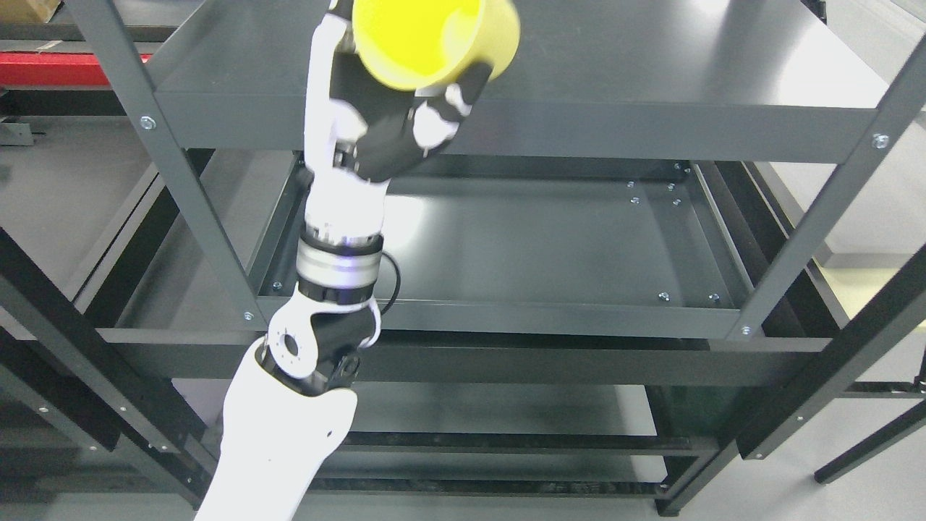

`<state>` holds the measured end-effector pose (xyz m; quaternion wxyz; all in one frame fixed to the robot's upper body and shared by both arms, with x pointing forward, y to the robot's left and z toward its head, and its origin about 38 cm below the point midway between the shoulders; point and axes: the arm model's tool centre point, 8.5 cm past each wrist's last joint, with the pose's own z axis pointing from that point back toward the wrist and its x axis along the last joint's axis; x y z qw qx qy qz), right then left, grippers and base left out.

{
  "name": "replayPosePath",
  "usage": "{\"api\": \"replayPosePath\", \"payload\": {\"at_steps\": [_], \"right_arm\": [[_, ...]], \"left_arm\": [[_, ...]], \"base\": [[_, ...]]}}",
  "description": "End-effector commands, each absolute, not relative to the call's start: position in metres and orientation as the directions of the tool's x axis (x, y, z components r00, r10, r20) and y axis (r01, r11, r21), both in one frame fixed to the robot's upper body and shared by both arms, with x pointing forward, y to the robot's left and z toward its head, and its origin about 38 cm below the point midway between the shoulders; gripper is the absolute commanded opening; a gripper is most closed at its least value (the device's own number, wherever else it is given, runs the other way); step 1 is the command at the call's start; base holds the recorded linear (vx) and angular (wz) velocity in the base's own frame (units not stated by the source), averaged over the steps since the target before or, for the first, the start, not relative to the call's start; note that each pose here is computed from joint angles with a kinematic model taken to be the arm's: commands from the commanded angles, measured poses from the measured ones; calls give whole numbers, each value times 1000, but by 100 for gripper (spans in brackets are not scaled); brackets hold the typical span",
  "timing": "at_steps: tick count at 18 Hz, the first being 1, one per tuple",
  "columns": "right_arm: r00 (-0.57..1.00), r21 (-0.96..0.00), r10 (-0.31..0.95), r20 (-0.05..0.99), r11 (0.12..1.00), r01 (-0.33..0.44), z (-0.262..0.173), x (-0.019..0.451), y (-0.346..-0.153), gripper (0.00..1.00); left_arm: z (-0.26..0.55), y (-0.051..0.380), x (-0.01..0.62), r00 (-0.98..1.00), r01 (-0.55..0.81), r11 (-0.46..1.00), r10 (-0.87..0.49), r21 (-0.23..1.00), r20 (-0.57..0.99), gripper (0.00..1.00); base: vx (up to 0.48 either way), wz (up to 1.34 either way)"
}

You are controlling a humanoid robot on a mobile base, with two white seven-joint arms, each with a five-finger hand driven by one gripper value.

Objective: Place yellow IKEA cup on middle right shelf
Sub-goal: 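Raise the left arm and carry the cup onto the upper shelf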

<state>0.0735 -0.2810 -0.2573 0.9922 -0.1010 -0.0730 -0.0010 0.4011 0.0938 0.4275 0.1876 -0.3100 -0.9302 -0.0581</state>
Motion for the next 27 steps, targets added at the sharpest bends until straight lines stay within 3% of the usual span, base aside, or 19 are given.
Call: {"api": "replayPosePath", "payload": {"at_steps": [1, 5, 9, 13, 19, 21, 27], "right_arm": [[991, -213, 6, 132, 977, 22, -257, 64, -291, 99], [991, -213, 6, 132, 977, 22, -257, 64, -291, 99], [991, -213, 6, 132, 977, 22, -257, 64, -291, 99], [991, -213, 6, 132, 977, 22, -257, 64, -291, 99], [991, -213, 6, 132, 977, 22, -257, 64, -291, 99], [991, -213, 6, 132, 977, 22, -257, 64, -291, 99], [991, -213, 6, 132, 977, 22, -257, 64, -291, 99]], "left_arm": [[483, 42, 390, -621, 726, 687, 638, 27, 456, 7], [490, 18, 399, -482, 738, 666, 633, -108, 606, 4], [483, 14, 433, -355, 576, 786, 487, -223, 798, 3], [482, 20, 470, -309, 404, 897, 318, -179, 896, 3], [501, 21, 484, -312, 287, 958, 113, -19, 943, 9], [497, 22, 487, -301, 256, 966, 54, 26, 952, 17], [487, 24, 491, -261, 214, 972, -42, 100, 965, 57]], "base": [[41, 114], [14, 43], [-21, -27], [-10, 13], [0, 0], [0, 0], [0, 0]]}}
